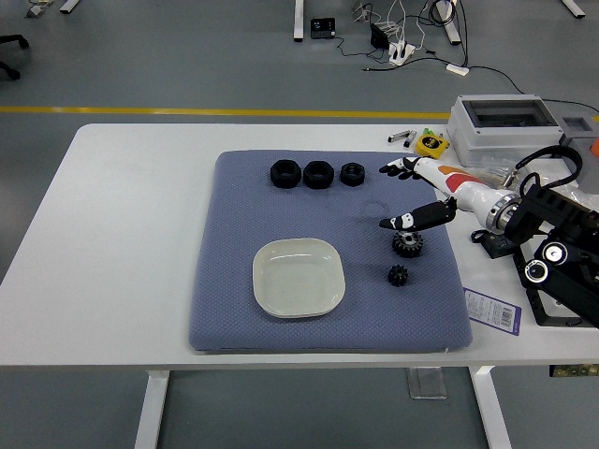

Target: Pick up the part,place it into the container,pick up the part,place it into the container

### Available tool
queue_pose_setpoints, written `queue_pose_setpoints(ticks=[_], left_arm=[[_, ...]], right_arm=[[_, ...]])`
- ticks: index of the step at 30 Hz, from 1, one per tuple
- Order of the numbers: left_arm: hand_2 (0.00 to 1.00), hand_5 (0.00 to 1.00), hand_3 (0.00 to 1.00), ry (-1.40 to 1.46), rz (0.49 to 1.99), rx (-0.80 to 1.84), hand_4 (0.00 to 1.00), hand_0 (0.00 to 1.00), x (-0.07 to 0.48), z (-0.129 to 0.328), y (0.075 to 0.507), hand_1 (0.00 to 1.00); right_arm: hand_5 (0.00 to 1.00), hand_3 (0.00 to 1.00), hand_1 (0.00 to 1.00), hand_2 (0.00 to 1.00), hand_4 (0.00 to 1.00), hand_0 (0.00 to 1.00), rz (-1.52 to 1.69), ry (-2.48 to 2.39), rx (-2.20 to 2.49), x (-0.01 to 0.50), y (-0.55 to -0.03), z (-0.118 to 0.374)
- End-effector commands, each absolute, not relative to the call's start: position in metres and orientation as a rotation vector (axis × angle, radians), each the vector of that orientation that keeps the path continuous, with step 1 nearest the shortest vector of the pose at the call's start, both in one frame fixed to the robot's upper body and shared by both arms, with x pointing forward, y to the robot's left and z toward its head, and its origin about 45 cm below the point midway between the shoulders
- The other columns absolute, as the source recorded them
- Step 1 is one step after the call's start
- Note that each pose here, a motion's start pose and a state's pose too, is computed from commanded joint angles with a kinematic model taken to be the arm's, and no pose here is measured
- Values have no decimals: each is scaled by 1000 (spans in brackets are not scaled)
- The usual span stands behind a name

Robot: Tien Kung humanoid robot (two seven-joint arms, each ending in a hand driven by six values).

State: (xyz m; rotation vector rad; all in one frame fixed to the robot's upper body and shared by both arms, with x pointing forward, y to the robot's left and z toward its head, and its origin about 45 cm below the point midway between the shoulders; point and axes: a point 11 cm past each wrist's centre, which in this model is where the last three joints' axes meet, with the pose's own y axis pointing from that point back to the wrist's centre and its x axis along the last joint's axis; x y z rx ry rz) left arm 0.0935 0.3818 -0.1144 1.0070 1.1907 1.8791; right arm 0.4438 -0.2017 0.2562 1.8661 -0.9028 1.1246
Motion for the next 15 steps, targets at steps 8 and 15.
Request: queue_pose_setpoints(ticks=[8,15], left_arm=[[639,681,562,1192,1877,1013,616,713,92,-115,382,620],[641,680,562,1193,1871,1017,616,714,92,-115,381,619]], right_arm=[[250,809,774,791,917,813,1262,-715,1760,449,-185,246],[228,794,755,774,894,768,1265,-631,1684,457,-187,230]])
